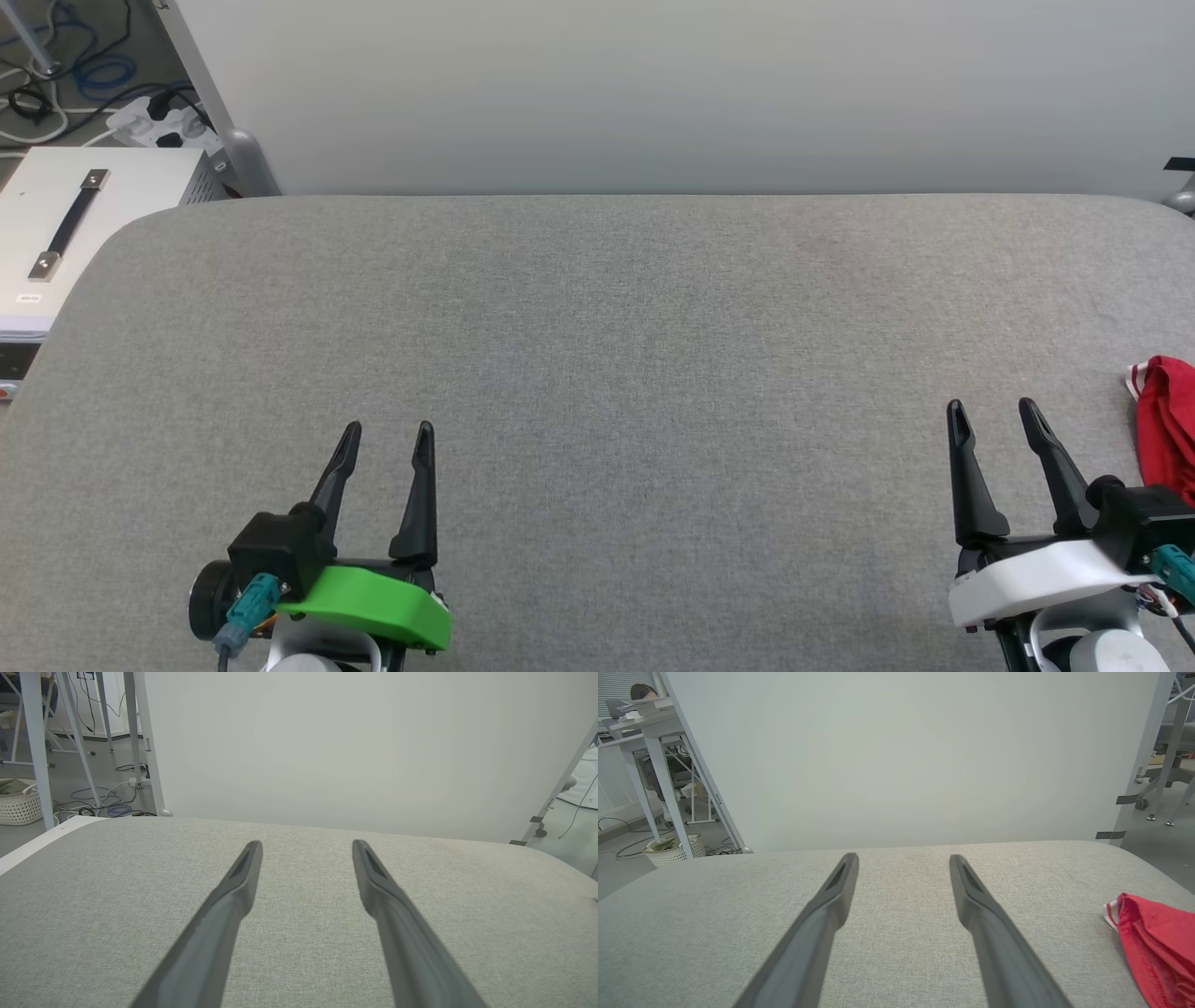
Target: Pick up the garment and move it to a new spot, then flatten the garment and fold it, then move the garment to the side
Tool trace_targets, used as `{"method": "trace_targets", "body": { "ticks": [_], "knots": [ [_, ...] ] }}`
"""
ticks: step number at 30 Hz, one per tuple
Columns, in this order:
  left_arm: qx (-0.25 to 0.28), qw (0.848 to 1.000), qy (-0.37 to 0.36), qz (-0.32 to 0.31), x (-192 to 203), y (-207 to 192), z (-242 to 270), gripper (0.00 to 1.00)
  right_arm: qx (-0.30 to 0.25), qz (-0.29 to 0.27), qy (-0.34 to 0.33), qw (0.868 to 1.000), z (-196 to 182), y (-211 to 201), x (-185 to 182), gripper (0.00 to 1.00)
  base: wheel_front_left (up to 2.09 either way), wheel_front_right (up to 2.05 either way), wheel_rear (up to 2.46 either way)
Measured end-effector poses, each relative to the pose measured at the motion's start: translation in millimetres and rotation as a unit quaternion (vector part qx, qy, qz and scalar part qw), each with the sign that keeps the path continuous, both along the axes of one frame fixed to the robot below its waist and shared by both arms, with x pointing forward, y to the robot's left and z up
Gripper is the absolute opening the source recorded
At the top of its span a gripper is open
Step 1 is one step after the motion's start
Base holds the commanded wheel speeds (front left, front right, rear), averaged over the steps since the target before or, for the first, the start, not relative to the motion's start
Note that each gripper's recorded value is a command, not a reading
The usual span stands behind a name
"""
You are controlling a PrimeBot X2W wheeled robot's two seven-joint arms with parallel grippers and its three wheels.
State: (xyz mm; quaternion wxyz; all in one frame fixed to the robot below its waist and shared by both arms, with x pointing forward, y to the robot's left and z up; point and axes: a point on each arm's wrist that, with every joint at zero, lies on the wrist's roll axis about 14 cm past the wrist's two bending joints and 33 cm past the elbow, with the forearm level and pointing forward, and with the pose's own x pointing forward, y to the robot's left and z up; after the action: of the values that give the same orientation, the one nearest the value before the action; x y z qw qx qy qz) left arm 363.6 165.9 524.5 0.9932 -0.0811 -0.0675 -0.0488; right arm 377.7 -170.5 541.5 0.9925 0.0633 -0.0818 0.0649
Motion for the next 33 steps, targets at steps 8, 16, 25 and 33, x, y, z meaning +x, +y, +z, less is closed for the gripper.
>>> {"method": "trace_targets", "body": {
  "ticks": [8, 16, 25, 33],
  "knots": [
    [0.0, 1.0, 0.001, -0.003, 0, -1, -1, 1.0, 0.0, 0.0, 0.001, 1.0, -2, 0, -1, 1.0, 0.0, 0.0, 0.0],
    [0.0, 1.0, 0.003, -0.005, 1, -3, -2, 1.0, 0.004, -0.001, 0.006, 1.0, -6, -1, -1, 1.0, 0.0, 0.0, 0.0],
    [-0.001, 1.0, 0.004, -0.015, 2, -9, -2, 0.0, 0.005, -0.001, 0.014, 1.0, -10, -1, -2, 0.0, 0.0, 0.0, 0.0],
    [0.001, 1.0, 0.008, -0.015, 2, -9, -3, 0.0, 0.002, -0.001, 0.017, 1.0, -11, -1, -2, 0.0, 0.0, 0.0, 0.0]
  ]
}}
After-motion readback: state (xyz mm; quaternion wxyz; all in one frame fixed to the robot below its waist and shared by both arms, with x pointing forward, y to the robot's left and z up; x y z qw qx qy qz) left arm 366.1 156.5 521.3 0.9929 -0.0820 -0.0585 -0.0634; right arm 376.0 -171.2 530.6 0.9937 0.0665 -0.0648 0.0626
